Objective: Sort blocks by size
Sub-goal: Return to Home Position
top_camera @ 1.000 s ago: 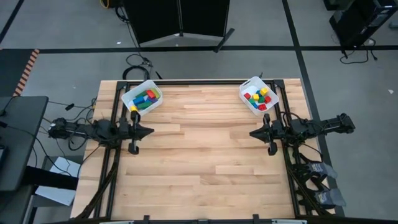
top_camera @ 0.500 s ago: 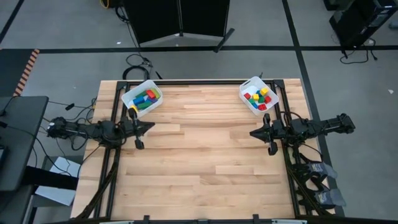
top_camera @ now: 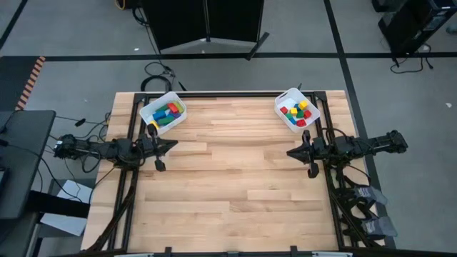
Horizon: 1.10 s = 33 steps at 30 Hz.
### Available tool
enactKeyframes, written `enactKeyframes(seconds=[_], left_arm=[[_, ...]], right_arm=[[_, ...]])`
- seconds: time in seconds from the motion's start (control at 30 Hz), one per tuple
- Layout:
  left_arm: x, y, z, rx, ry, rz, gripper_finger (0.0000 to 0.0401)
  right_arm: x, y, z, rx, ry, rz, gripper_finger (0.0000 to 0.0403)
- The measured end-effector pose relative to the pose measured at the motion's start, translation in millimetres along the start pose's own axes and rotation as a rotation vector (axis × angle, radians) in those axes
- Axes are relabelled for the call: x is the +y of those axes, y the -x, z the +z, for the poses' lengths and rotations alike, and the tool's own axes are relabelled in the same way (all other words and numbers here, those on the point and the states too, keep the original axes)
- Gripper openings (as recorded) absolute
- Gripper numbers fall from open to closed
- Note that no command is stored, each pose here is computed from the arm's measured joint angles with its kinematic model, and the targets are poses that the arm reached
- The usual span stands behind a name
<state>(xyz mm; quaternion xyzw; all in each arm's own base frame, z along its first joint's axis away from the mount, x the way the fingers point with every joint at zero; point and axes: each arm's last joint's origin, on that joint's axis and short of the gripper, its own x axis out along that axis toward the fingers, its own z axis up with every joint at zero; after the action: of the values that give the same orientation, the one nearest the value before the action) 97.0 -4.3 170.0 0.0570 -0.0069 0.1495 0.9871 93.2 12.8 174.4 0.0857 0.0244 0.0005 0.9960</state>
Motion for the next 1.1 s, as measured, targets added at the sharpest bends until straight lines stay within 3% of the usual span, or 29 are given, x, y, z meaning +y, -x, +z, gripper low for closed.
enactKeyframes(seconds=[1.1], left_arm=[[0.0, 0.0, -0.1, 0.001, 0.000, 0.000, 0.0021]], right_arm=[[0.0, 0.0, 0.0, 0.000, 0.000, 0.000, 0.0040]])
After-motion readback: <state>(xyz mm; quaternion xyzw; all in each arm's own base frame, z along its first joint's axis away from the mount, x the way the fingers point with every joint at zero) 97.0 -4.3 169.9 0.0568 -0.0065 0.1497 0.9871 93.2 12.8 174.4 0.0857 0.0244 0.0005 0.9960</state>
